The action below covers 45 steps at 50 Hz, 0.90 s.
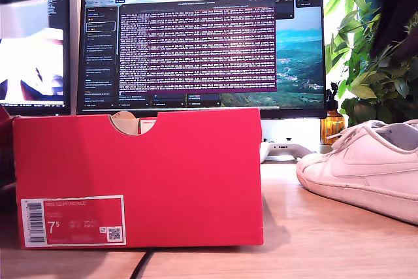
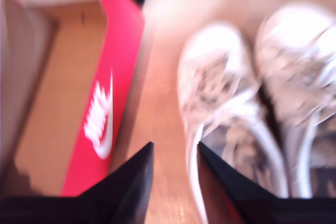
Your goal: Pack the white shoes by picking the first shoe and placing it inside the red shoebox, left side, then picking and rotating the second shoe and placing it in the shoebox
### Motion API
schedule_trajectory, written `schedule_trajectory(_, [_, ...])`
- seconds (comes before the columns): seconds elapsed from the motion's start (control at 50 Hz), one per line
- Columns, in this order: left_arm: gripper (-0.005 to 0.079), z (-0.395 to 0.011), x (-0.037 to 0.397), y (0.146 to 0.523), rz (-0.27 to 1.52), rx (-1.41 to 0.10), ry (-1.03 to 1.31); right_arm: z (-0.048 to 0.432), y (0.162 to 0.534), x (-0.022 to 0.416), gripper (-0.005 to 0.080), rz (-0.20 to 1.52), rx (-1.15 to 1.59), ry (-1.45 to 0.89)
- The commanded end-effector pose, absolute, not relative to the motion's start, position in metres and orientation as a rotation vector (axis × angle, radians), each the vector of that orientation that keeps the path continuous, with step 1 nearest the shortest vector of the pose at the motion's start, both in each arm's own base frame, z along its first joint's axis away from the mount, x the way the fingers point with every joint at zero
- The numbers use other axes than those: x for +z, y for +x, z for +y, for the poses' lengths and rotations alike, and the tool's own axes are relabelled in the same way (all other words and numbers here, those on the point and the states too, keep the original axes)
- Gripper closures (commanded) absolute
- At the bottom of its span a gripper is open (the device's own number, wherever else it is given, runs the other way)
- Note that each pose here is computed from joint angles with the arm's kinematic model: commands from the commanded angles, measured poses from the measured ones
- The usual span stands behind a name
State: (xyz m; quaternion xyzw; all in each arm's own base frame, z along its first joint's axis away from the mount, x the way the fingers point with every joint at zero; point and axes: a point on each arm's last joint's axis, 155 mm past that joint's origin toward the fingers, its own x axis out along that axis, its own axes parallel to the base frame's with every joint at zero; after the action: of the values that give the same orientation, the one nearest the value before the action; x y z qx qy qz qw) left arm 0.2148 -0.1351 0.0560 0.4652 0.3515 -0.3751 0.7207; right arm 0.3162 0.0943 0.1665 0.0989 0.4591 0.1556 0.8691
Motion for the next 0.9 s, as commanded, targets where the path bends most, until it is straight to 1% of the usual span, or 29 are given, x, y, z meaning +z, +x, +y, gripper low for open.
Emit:
schedule_trajectory(0.0, [0.0762, -0.140, 0.057, 0.215, 0.779, -0.837, 1.003, 0.096, 0.311, 0.147, 0.0447, 1.038, 0.326, 0.178])
schedule_trajectory(0.08, [0.0762, -0.143, 0.056, 0.212, 0.785, -0.845, 0.981, 0.094, 0.302, 0.125, 0.0409, 1.136, 0.316, 0.136])
schedule_trajectory(0.22, [0.0762, -0.144, 0.057, 0.212, 0.784, -0.850, 0.977, 0.089, 0.293, 0.097, 0.0376, 1.247, 0.280, 0.069])
schedule_trajectory(0.76, [0.0762, -0.144, 0.056, 0.212, 0.784, -0.853, 0.976, 0.096, 0.274, 0.044, 0.0378, 1.459, 0.306, -0.028])
schedule_trajectory(0.82, [0.0762, -0.144, 0.056, 0.212, 0.784, -0.853, 0.976, 0.096, 0.275, 0.038, 0.0386, 1.474, 0.301, -0.037])
schedule_trajectory(0.88, [0.0762, -0.144, 0.057, 0.212, 0.784, -0.852, 0.976, 0.094, 0.277, 0.033, 0.0423, 1.483, 0.290, -0.047])
